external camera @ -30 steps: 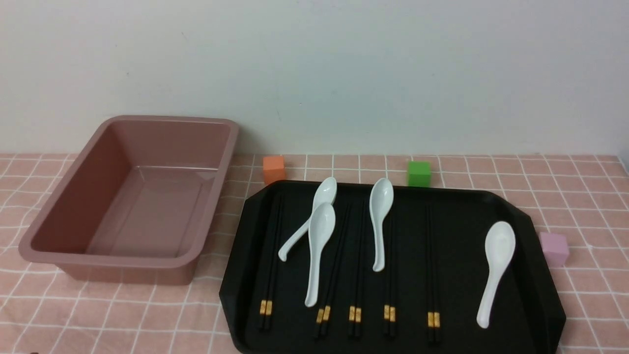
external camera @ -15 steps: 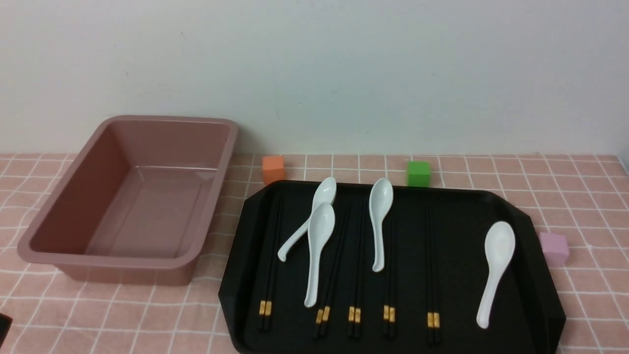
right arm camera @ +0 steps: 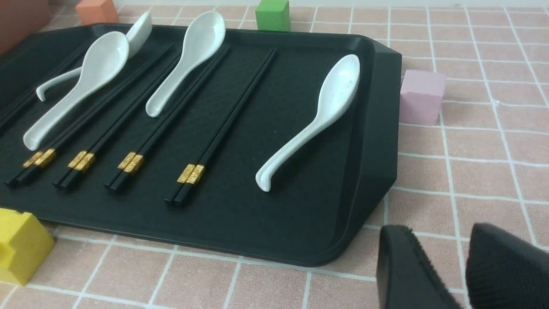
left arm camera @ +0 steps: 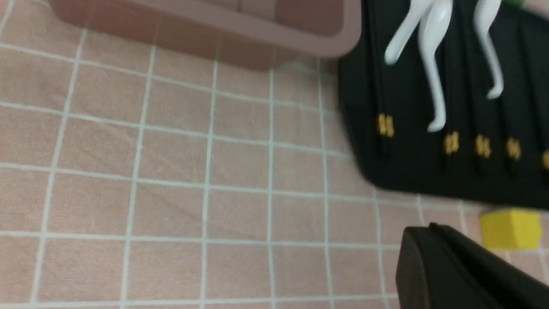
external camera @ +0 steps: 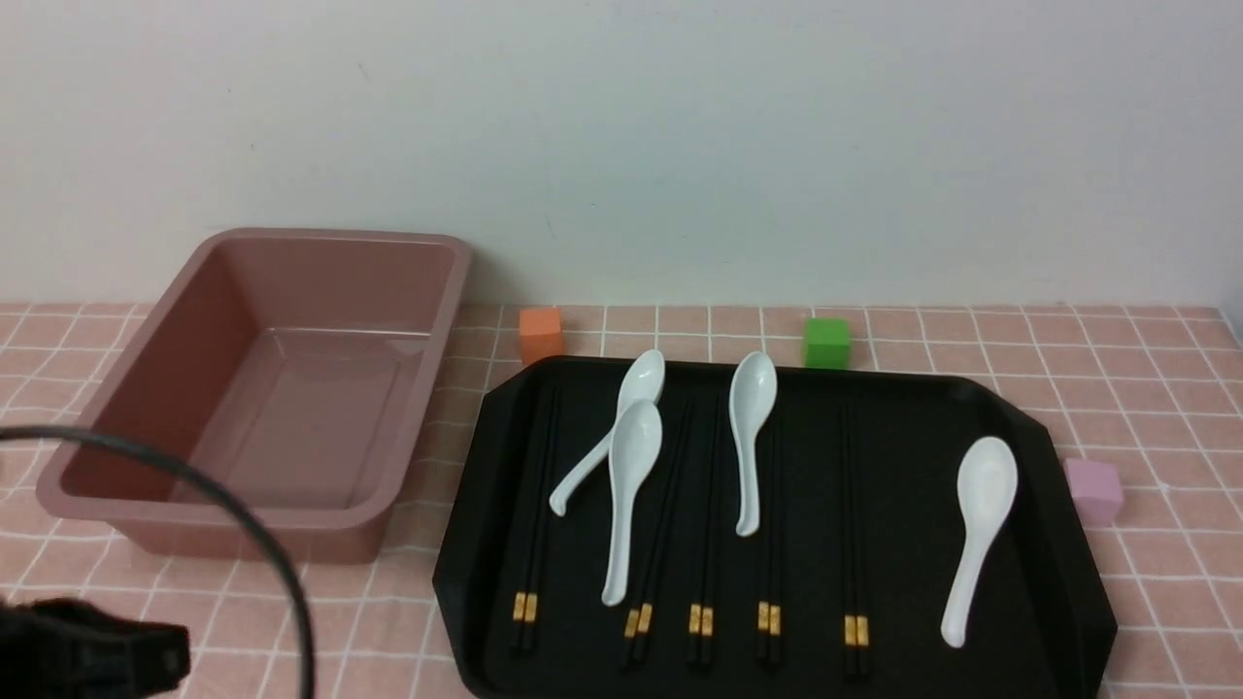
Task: On pink tablecloth take chopsticks from black tray and put them in box.
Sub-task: 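Reach over to the black tray and grasp a pair of chopsticks with the left gripper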
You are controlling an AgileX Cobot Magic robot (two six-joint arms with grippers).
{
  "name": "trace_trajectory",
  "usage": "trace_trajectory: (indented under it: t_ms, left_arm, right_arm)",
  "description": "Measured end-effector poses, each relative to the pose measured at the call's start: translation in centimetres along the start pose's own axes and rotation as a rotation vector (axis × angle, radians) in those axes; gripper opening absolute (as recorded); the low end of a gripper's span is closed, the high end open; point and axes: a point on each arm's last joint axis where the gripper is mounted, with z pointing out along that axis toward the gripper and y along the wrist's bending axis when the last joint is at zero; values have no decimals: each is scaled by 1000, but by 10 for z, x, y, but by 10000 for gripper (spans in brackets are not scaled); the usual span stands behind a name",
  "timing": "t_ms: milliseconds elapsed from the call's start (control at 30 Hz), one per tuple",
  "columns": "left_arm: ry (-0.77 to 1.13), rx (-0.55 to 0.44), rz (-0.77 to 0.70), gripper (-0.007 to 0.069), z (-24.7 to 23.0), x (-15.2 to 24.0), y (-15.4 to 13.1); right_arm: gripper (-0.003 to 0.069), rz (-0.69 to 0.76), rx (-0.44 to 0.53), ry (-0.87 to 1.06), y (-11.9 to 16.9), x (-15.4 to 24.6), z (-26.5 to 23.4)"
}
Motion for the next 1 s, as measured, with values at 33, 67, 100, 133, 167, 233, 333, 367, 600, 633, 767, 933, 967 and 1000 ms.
trace_trajectory:
  t_ms: [33, 67, 100, 133, 167, 233, 333, 367, 600, 633, 767, 933, 967, 1000]
  left_arm:
    - [37, -2, 1, -13, 7, -8, -2]
    - [101, -2, -12, -13, 23, -20, -3]
    - [130, 0, -15, -13, 31, -29, -5]
    - [176, -2, -16, -13, 44, -36, -7]
    - [189, -1, -13, -13, 47, -37, -8]
    - [312, -2, 7, -13, 79, -48, -16]
    - [425, 31, 119, -13, 117, -55, -51]
    - [421, 36, 130, -13, 117, -58, -52]
    - [459, 15, 325, -13, 159, -56, -136]
    - [462, 9, 324, -13, 160, -55, -136]
    - [439, -81, 271, -13, 172, -59, -135]
    - [476, -145, 238, 23, 194, -58, -118]
    - [488, -157, 229, 43, 200, -56, -115]
    - [496, -163, 222, 60, 203, -56, -112]
  right_arm:
    - [240, 0, 0, 0, 0, 0, 0]
    - [240, 0, 0, 0, 0, 0, 0]
    - [240, 0, 0, 0, 0, 0, 0]
    - [240, 0, 0, 0, 0, 0, 0]
    - [240, 0, 0, 0, 0, 0, 0]
    - [240, 0, 0, 0, 0, 0, 0]
    - [240, 0, 0, 0, 0, 0, 0]
    - [240, 0, 0, 0, 0, 0, 0]
    - [240, 0, 0, 0, 0, 0, 0]
    - [240, 0, 0, 0, 0, 0, 0]
    - [240, 0, 0, 0, 0, 0, 0]
    - [240, 0, 0, 0, 0, 0, 0]
    - [240, 0, 0, 0, 0, 0, 0]
    - [240, 0, 0, 0, 0, 0, 0]
